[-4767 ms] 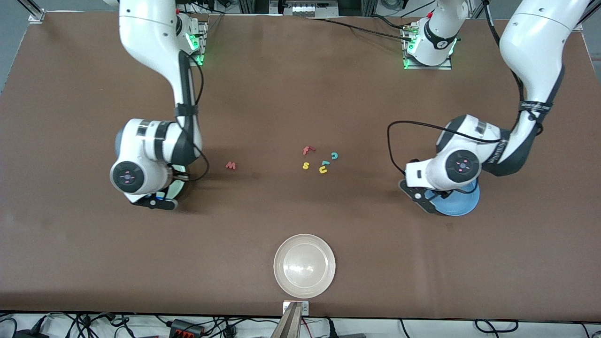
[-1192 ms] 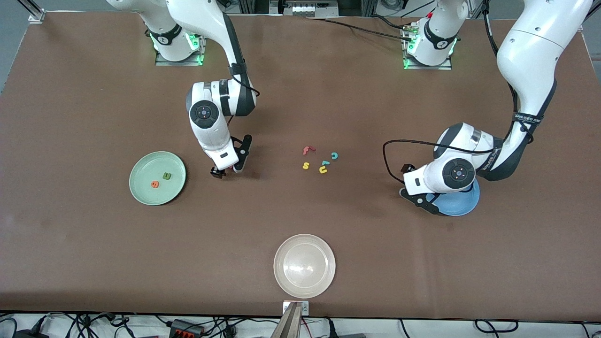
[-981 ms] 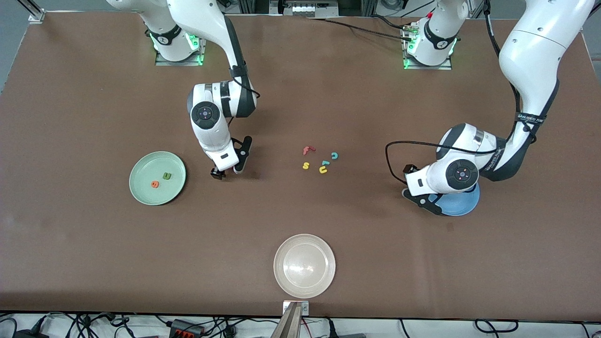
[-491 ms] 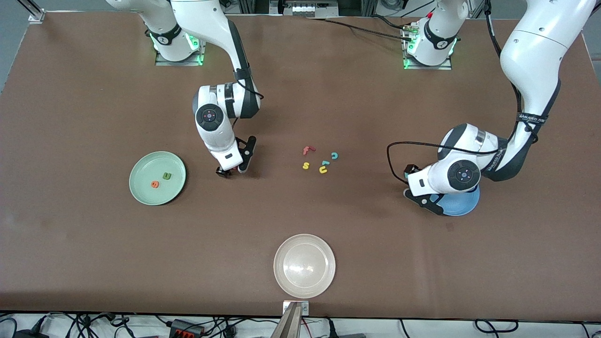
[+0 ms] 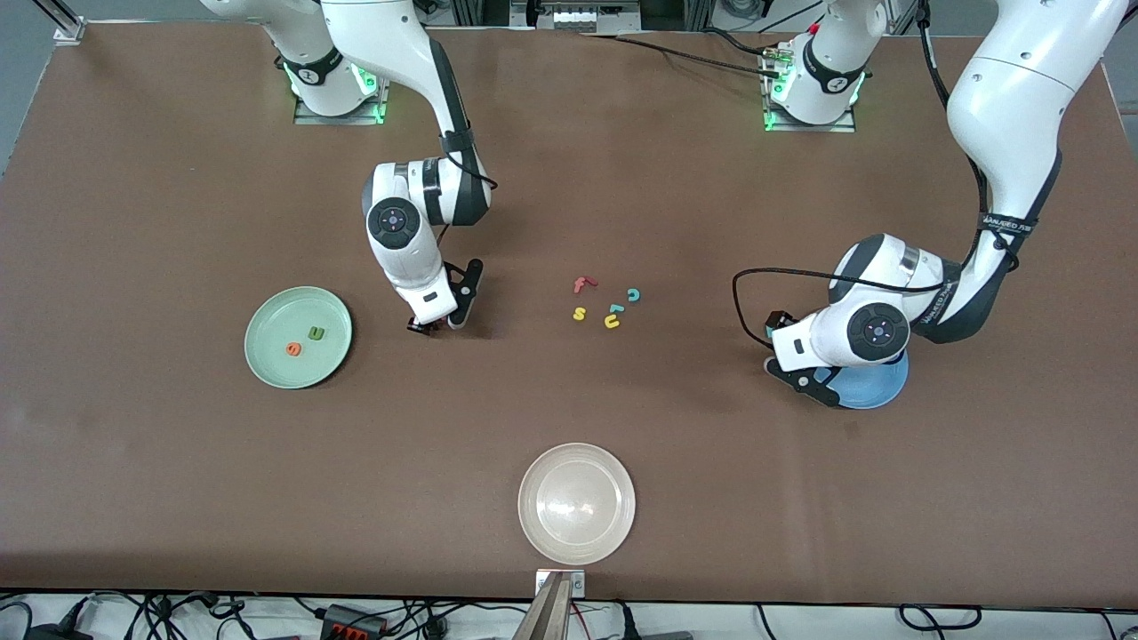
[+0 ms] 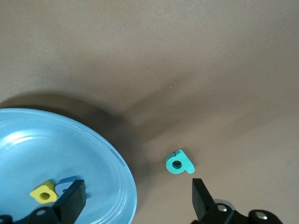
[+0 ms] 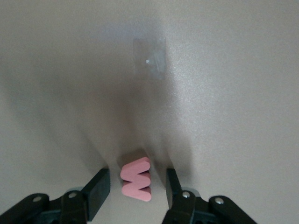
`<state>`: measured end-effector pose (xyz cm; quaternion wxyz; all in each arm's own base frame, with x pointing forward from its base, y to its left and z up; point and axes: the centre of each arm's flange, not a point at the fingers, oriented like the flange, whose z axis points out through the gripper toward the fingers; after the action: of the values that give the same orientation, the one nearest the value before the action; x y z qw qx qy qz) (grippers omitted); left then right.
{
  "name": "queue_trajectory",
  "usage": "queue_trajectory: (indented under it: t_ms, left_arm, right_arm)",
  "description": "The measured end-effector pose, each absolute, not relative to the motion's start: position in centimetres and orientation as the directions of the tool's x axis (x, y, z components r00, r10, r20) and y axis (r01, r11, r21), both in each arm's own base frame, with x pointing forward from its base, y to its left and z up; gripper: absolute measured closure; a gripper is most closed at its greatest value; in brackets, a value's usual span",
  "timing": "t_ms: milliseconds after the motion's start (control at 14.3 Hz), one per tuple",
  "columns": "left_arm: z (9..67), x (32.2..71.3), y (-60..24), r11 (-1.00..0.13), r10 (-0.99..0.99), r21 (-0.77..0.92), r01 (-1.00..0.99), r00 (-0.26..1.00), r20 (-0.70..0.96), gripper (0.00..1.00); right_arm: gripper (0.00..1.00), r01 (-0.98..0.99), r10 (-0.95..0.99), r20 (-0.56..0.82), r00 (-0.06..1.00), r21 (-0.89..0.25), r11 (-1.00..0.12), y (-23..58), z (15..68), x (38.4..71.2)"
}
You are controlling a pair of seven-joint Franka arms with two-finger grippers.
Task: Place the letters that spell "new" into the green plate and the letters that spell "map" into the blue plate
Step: 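Lift the pink w and drop it onto the green plate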
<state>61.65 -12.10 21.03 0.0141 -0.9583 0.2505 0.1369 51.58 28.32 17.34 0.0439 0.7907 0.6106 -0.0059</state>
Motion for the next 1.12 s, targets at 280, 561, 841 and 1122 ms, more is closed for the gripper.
queue_trajectory:
  t_ms: [280, 561, 841, 1122]
  left_arm:
    - [21.0, 61.6, -12.1, -0.874, -0.476, 0.042, -0.484, 0.837, -0.270, 0.00]
    - [21.0, 61.6, -12.1, -0.874, -0.477, 0.042, -0.484, 0.836, -0.271, 0.00]
    - [21.0, 61.6, -12.1, -0.874, -0.476, 0.042, -0.484, 0.836, -0.271, 0.00]
    - [21.0, 61.6, -12.1, -0.874, -0.476, 0.042, -0.484, 0.837, -0.271, 0.00]
  right_arm:
    - [0.58, 0.965, 0.964, -0.061, 0.258, 0.064, -0.254, 28.2, 17.5, 51.7]
    - [0.73, 0.964, 0.964, -0.053, 0.260, 0.066, -0.256, 28.2, 17.8, 51.9]
    - [0.73, 0.952, 0.949, -0.070, 0.307, 0.047, -0.304, 25.8, 18.5, 52.9]
    - [0.73, 0.879, 0.872, -0.111, 0.476, 0.028, -0.477, 15.5, 23.6, 56.5]
